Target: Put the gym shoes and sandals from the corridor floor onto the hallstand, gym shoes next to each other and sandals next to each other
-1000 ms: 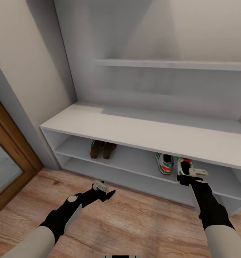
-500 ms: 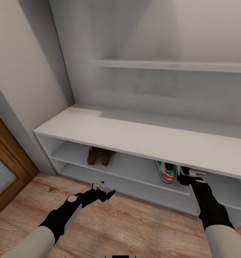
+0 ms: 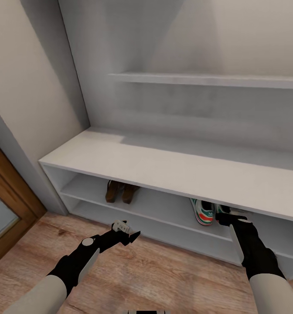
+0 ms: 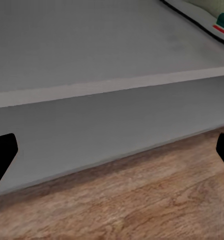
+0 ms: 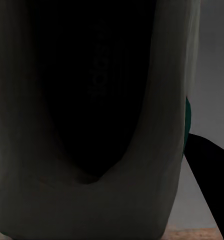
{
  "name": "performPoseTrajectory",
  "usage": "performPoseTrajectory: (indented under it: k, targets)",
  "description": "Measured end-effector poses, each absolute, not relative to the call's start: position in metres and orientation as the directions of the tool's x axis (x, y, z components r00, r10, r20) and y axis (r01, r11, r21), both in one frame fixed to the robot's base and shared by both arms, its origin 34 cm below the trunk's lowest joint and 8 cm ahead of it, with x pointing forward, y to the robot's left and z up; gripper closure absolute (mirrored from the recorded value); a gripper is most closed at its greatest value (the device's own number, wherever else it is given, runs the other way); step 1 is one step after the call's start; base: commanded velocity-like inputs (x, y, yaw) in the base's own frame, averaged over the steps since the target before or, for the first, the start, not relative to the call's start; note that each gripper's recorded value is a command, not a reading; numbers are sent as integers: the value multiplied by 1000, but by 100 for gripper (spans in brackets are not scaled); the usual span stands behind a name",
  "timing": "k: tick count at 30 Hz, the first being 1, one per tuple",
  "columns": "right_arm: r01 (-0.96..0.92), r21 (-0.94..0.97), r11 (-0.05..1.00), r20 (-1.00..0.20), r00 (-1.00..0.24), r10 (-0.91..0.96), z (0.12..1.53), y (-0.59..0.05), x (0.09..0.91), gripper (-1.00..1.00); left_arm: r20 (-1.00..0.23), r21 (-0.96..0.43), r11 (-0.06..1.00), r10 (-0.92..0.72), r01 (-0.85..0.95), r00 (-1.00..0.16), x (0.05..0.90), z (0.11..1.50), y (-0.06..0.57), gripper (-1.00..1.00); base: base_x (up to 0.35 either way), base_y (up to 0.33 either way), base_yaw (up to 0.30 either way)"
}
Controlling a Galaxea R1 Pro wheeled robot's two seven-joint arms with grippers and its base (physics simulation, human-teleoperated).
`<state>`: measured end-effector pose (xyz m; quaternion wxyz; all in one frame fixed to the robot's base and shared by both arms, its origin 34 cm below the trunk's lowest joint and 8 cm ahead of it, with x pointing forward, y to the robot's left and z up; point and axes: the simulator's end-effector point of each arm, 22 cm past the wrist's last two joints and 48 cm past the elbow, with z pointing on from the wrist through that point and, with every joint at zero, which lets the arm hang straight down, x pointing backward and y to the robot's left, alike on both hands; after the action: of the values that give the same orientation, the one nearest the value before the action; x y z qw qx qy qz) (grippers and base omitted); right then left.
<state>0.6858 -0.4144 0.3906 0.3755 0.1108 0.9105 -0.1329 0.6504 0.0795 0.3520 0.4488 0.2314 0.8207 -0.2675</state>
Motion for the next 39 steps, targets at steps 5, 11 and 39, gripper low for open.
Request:
performPoseTrajectory:
  k: [5,11,39]
  targets:
    - [302,-159,940,-713,-693,102,390,-415,686,100,-860,-232,750,140,620,-490,650,352,80,-100,45,0,0]
    - [301,-158,940,-713,-693,102,390,-414,686,100,-860,-232,750,140,620,-490,650,352,80,-100,5,0,0]
    - [301,-157,941,-713,-694,103,390,-413,686,-100,-860,-232,750,140,620,-491,650,351,80,-100,-112,0,0]
